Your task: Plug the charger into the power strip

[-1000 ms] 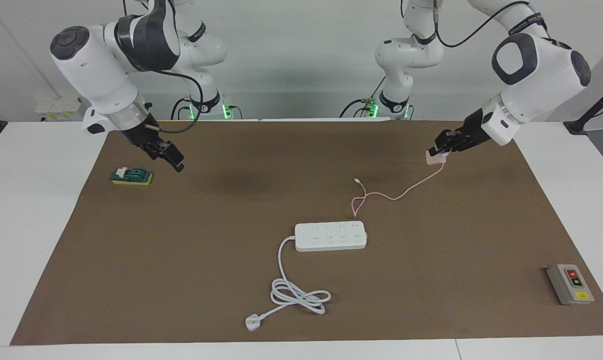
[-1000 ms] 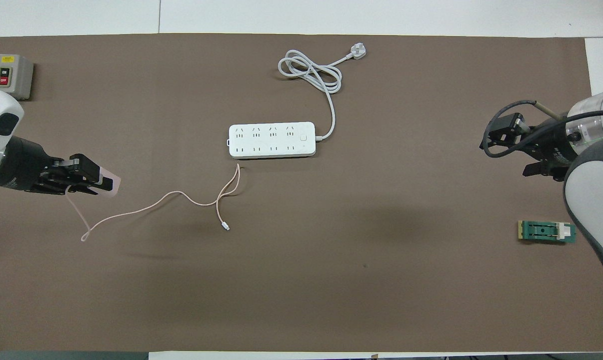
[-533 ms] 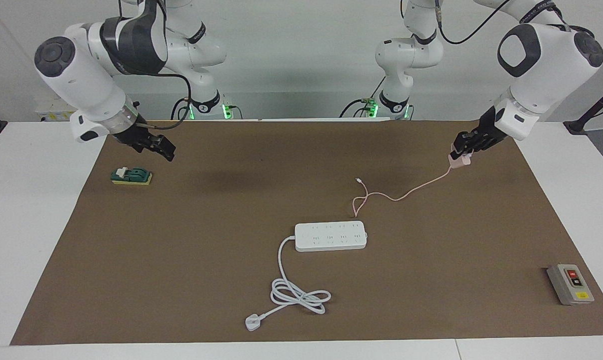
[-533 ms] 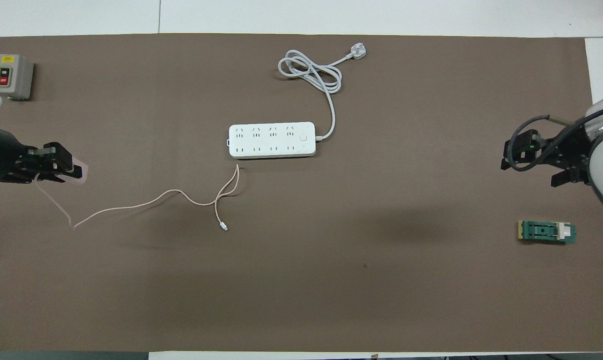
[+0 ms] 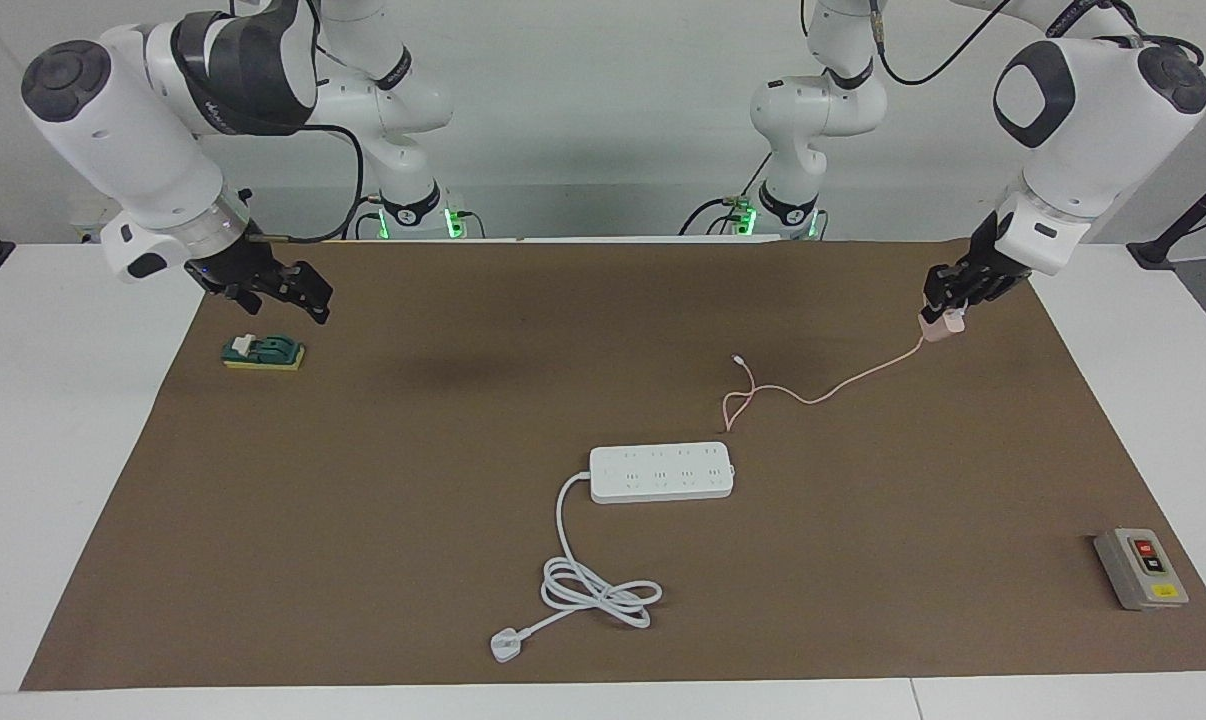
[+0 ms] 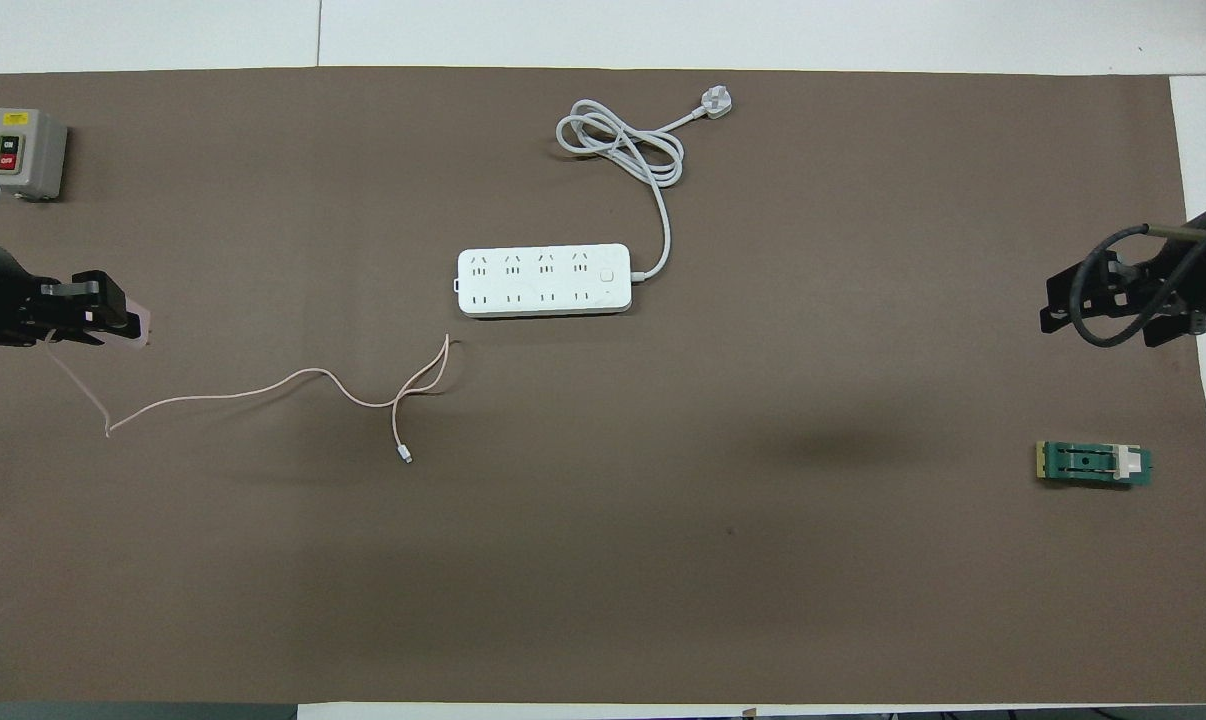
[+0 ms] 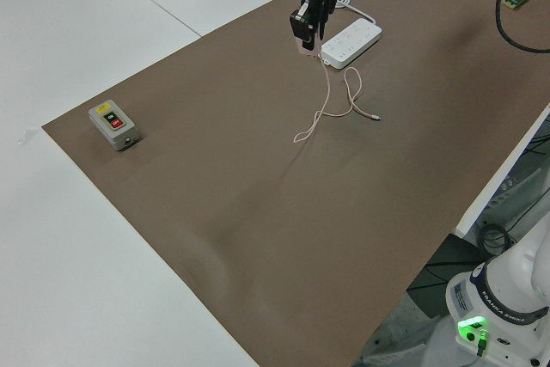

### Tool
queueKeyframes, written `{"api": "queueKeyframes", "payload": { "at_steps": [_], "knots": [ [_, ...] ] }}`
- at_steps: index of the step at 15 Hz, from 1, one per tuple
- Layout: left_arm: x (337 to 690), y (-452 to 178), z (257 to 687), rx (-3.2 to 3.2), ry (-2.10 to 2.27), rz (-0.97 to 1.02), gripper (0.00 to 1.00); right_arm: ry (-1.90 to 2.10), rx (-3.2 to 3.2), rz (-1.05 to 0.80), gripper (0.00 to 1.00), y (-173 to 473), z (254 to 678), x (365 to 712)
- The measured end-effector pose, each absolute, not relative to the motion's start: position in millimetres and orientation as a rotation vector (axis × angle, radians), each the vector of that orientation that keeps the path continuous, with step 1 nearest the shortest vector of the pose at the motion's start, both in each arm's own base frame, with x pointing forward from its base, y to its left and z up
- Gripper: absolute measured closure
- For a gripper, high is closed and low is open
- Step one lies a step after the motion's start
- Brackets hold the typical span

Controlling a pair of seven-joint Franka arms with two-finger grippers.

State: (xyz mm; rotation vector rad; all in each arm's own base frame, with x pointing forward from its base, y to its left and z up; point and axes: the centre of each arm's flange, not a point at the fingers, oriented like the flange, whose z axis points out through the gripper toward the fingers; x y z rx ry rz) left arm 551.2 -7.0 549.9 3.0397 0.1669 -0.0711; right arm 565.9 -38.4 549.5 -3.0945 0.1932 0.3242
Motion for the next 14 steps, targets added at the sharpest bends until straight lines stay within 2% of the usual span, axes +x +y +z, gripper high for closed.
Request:
{"api": "queueKeyframes", "payload": {
  "at_steps": [5,8,14],
  "knots": [
    [550,-5,549,3.028,0.346,-0.094,0.68,0.021,-3.108,0.299,0.0,-43,542,542],
    [551,2,550,2.973,0.692,-0.096,0.68,0.006,-3.103,0.275,0.0,-46,528,527],
    [556,11,553,2.865,1.194,-0.014,0.68,0.037,-3.104,0.293,0.0,-57,514,534]
  ]
}}
